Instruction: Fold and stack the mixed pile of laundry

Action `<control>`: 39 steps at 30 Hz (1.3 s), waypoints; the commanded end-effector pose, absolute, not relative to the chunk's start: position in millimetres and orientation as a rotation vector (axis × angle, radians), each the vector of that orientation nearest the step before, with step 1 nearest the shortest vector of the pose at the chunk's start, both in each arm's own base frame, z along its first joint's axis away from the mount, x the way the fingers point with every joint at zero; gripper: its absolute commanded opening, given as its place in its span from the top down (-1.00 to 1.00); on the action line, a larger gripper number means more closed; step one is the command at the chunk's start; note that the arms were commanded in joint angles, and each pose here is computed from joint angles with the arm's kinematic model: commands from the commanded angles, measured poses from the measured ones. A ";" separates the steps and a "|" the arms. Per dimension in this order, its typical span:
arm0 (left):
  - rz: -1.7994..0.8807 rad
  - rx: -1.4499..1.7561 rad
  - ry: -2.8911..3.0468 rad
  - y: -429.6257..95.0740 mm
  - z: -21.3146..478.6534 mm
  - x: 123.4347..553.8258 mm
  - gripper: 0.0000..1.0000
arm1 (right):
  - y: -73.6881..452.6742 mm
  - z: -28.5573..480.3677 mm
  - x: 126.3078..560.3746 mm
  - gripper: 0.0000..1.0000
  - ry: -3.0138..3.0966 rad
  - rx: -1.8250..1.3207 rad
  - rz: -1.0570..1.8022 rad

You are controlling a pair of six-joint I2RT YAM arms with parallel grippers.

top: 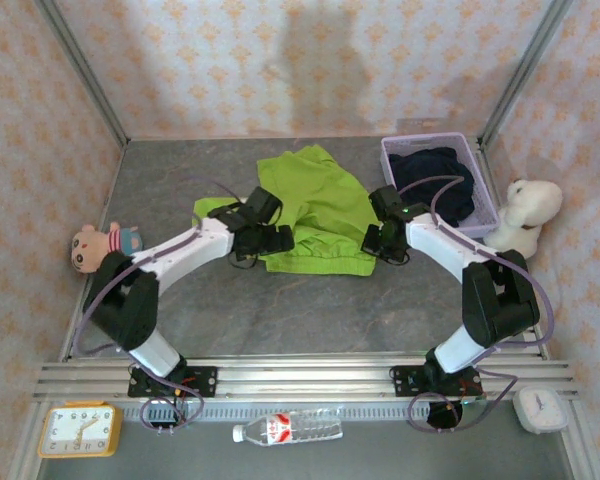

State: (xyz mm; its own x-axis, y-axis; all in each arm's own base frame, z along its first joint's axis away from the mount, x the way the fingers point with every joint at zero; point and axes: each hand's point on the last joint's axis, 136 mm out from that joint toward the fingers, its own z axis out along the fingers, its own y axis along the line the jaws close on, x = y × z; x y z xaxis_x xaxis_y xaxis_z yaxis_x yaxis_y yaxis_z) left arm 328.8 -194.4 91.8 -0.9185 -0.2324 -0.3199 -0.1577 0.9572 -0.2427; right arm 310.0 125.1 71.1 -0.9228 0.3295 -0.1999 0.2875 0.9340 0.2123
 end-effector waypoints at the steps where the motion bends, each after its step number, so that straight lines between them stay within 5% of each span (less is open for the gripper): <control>1: -0.237 -0.162 2.725 -209.8 95.8 344.1 -0.72 | 121.5 68.4 301.5 0.97 2.872 0.473 0.241; 5: -0.118 -0.186 2.693 -200.0 103.7 362.3 0.43 | 116.0 68.1 297.1 1.00 2.873 0.481 0.208; 6: -0.067 -0.201 2.674 -190.7 112.9 368.8 1.00 | 113.2 68.8 295.8 1.00 2.870 0.485 0.191; 17: 0.225 -0.437 2.419 -46.8 218.2 501.5 1.00 | 103.9 68.8 291.2 1.00 2.878 0.486 0.120; 19: 0.261 -0.472 2.437 -31.6 214.2 526.1 0.70 | 104.9 69.6 291.8 1.00 2.878 0.485 0.128; 21: 0.241 -0.520 2.488 -26.5 204.2 539.9 -0.36 | 107.4 70.9 293.4 1.00 2.873 0.486 0.148; 25: 0.090 -0.559 2.604 -43.2 180.2 543.2 -1.00 | 116.8 74.7 298.8 1.00 2.849 0.489 0.230; 29: -0.011 -0.477 2.635 -70.9 184.9 518.6 -0.99 | 124.8 75.8 303.5 1.00 2.843 0.480 0.287; 31: -0.090 -0.423 2.633 -88.1 191.1 493.7 -1.00 | 125.2 76.9 303.7 0.70 2.842 0.466 0.293; 34: -0.238 -0.432 2.617 -104.7 197.5 442.9 -1.00 | 122.1 80.0 299.3 -0.02 2.835 0.445 0.284; 39: -0.386 -0.575 2.669 -108.4 152.9 361.2 -0.96 | 116.9 81.6 284.0 -0.32 2.830 0.382 0.287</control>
